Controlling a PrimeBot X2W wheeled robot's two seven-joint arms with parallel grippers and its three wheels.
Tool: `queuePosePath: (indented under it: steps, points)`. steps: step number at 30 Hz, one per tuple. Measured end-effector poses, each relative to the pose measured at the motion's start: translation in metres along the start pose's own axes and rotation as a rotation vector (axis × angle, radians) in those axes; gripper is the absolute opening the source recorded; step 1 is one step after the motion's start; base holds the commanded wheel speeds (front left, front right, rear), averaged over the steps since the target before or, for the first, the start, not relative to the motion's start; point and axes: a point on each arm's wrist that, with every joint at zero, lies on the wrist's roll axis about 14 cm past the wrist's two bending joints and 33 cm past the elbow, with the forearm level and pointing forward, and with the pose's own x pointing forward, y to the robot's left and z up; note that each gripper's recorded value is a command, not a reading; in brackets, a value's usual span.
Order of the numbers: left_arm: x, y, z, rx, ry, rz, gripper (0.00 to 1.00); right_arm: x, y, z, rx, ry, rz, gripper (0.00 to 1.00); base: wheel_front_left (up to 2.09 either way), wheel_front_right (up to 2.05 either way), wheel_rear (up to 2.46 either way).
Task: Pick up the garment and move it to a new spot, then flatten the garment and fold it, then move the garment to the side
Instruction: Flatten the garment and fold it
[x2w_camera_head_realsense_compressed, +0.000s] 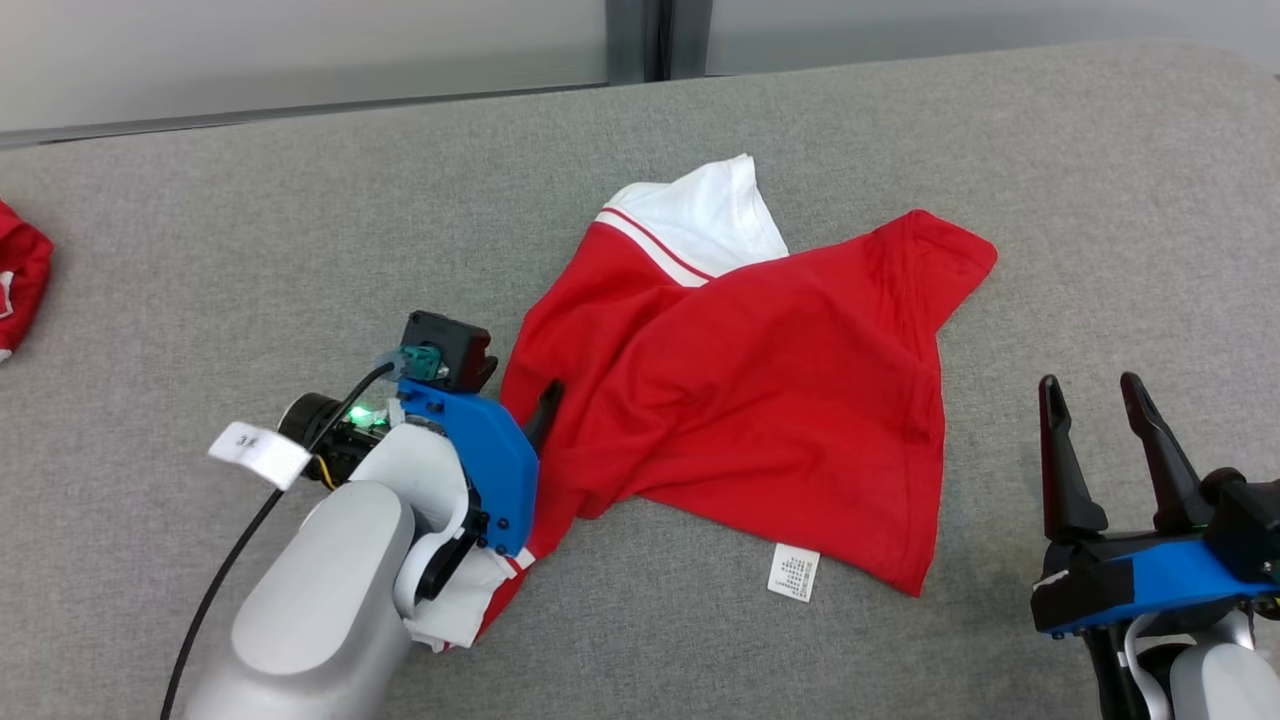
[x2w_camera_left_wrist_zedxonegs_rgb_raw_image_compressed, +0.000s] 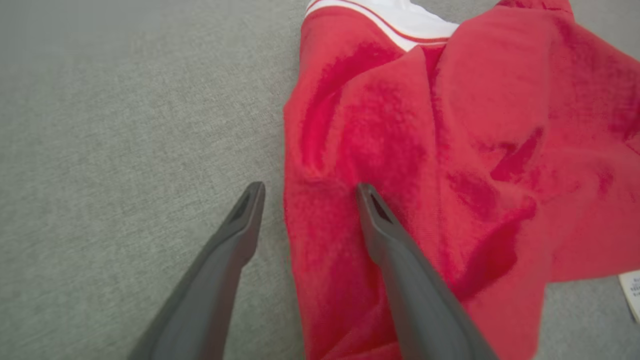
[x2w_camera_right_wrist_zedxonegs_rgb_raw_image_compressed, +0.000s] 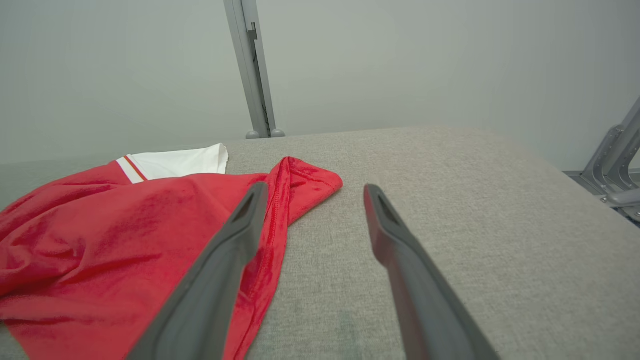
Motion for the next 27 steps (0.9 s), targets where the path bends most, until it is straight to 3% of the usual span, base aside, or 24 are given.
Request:
queuePosePath:
  steps: [5, 6, 7, 8, 9, 16, 22, 27]
  points:
    - [0.009, -0.008, -0.015, 0.023, 0.084, -0.032, 1.0, 0.002, 0.001, -0.006, 0.005, 0.013, 0.003, 1.0, 0.0, 0.0, 0.0]
    - [0.01, -0.011, -0.017, 0.025, 0.088, -0.042, 0.64, 0.003, 0.002, -0.007, 0.006, 0.012, 0.005, 1.0, 0.0, 0.0, 0.0]
    - [0.01, -0.014, -0.017, 0.025, 0.09, -0.05, 0.4, 0.004, 0.003, -0.007, 0.006, 0.012, 0.006, 1.0, 0.0, 0.0, 0.0]
    - [0.011, -0.018, -0.017, 0.027, 0.083, -0.061, 0.25, 0.004, 0.003, -0.007, 0.007, 0.01, 0.007, 1.0, 0.0, 0.0, 0.0]
    - [0.012, -0.021, -0.015, 0.03, 0.067, -0.069, 0.0, 0.005, 0.003, -0.007, 0.01, 0.009, 0.008, 1.0, 0.0, 0.0, 0.0]
    - [0.009, -0.023, 0.024, 0.07, -0.113, -0.064, 0.0, 0.007, 0.005, -0.006, 0.016, -0.002, 0.012, 1.0, 0.0, 0.0, 0.0]
    - [-0.009, 0.003, 0.087, 0.263, -0.324, 0.088, 0.0, 0.007, 0.008, -0.002, 0.021, -0.016, 0.019, 1.0, 0.0, 0.0, 0.0]
    - [-0.022, -0.004, 0.107, 0.333, -0.394, 0.122, 0.0, 0.007, 0.009, 0.002, 0.025, -0.028, 0.022, 1.0, 0.0, 0.0, 0.0]
